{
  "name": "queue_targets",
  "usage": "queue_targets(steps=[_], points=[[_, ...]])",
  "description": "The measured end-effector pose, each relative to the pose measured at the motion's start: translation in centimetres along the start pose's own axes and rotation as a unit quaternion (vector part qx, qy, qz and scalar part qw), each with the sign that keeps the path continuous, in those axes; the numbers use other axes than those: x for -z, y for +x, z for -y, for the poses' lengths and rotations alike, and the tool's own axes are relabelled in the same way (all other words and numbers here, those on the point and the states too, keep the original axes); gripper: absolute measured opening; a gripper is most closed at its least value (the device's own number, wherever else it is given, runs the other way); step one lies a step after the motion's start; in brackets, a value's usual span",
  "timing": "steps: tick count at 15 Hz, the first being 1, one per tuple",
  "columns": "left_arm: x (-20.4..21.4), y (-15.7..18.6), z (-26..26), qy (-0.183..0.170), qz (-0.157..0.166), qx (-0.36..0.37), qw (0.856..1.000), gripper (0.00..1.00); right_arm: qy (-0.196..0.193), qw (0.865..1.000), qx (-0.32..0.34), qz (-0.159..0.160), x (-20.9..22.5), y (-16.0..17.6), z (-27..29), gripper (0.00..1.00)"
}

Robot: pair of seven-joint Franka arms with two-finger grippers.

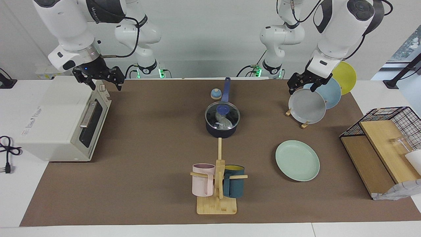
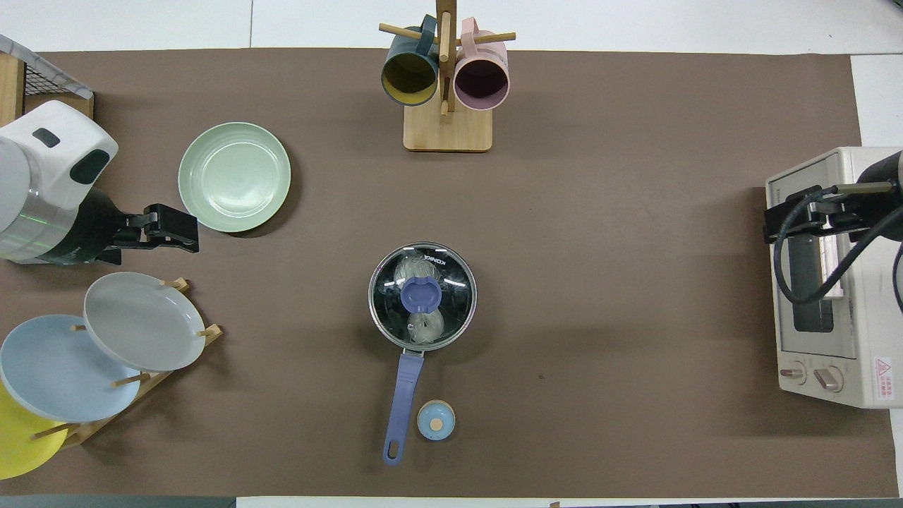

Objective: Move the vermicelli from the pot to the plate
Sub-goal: 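Reach the right gripper over the glass lid on the saucepan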

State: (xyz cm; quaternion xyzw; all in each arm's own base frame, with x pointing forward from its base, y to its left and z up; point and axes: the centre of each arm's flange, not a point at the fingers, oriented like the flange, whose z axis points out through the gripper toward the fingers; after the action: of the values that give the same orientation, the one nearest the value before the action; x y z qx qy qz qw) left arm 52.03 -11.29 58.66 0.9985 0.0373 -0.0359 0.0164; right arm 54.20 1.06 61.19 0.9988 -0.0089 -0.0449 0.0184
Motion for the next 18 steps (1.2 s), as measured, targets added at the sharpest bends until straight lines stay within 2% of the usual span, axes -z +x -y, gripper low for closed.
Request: queue_targets(steps=[11, 14, 18], points=[[0.0, 0.0, 0.0, 0.000, 0.000, 0.000, 1.000, 1.00, 0.013, 1.000, 0.010, -0.002, 0.3, -0.3, 1.2, 1.00], [0.0, 0.0, 0.0, 0.000, 0.000, 0.000, 1.000, 1.00, 0.025, 0.999, 0.040, -0.012, 0.6, -0.5, 5.7, 1.00], [0.0, 0.0, 0.0, 0.000, 0.000, 0.000, 1.000, 1.00, 0.034, 0.999, 0.024, -0.029, -0.1, -1.4, 16.1, 1.00]])
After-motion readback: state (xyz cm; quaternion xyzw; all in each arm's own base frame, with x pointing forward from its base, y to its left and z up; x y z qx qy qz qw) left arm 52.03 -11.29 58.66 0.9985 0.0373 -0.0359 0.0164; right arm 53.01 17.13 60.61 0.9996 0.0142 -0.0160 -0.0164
